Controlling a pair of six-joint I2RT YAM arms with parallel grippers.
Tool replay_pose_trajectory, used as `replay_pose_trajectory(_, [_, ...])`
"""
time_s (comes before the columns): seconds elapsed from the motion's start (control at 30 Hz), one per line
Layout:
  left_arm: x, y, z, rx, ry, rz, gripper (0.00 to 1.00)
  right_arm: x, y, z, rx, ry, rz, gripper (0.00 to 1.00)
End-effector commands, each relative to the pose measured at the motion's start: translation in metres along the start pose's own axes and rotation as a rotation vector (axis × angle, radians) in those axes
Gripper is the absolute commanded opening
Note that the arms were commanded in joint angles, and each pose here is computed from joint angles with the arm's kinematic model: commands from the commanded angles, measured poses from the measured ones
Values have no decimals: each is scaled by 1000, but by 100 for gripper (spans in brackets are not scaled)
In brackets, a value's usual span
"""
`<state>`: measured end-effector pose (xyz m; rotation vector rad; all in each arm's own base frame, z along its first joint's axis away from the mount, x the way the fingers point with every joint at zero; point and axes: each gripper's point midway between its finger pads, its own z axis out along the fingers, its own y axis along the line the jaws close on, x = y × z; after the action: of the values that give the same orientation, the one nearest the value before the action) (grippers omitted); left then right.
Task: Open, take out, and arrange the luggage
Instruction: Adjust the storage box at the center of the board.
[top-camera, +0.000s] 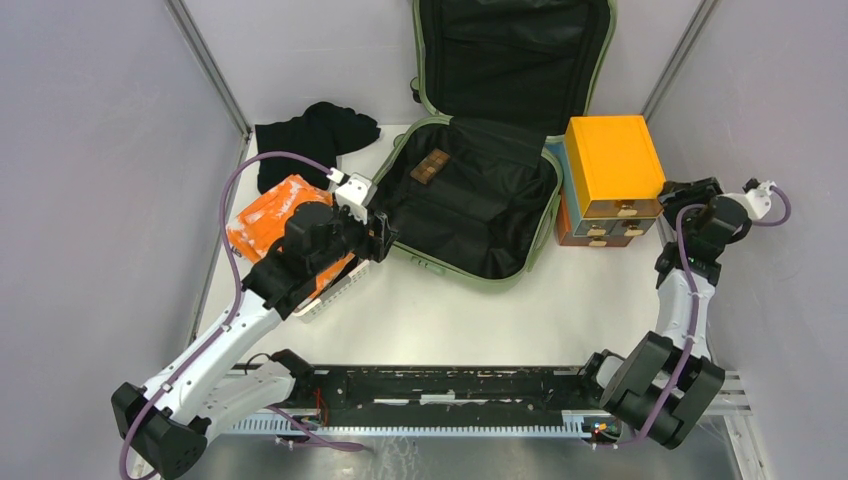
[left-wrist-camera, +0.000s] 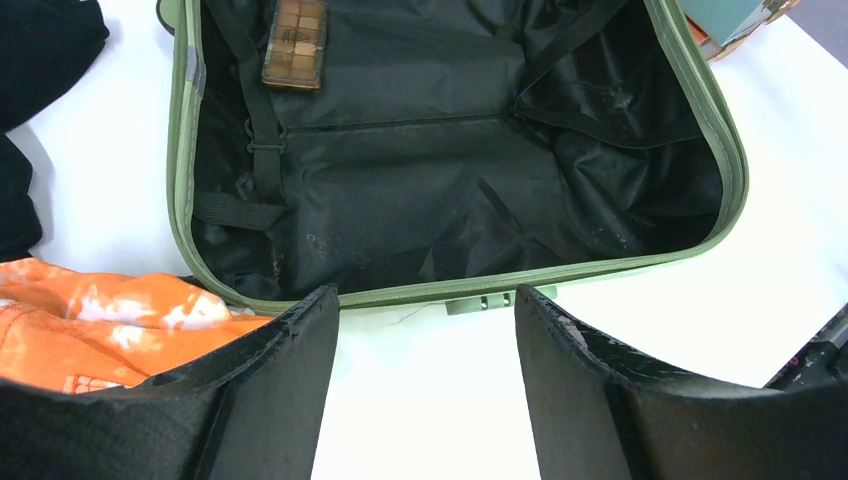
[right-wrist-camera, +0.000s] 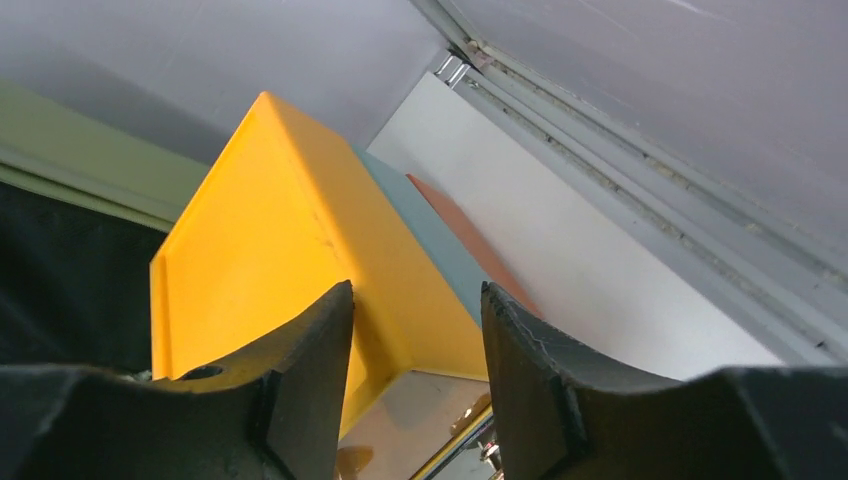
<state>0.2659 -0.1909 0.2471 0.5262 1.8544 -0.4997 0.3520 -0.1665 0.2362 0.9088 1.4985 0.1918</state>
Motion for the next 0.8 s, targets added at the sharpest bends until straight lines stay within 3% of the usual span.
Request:
replay_pose_trajectory(0.0, [-16,-6,-4,24,-63,15,71,-3,-24,3,82,-53,85,53])
replay_pose_trajectory(0.37, [-17,-6,-5,23,-66,18,71,21,-51,5,146,-11,146,25])
replay_pose_trajectory(0.53, [-16,-6,-5,21,-65,19,71,3,8,-7,-221,-97,234,32])
replay_pose_trajectory(0.67, [-16,-5,-5,19,-64,21,71,-17,14,-13,-203,-149,198,45])
replay_pose_trajectory(0.77, [-16,-5,-5,18,-65,22,71,-19,-1,-19,-115,-181,187,46])
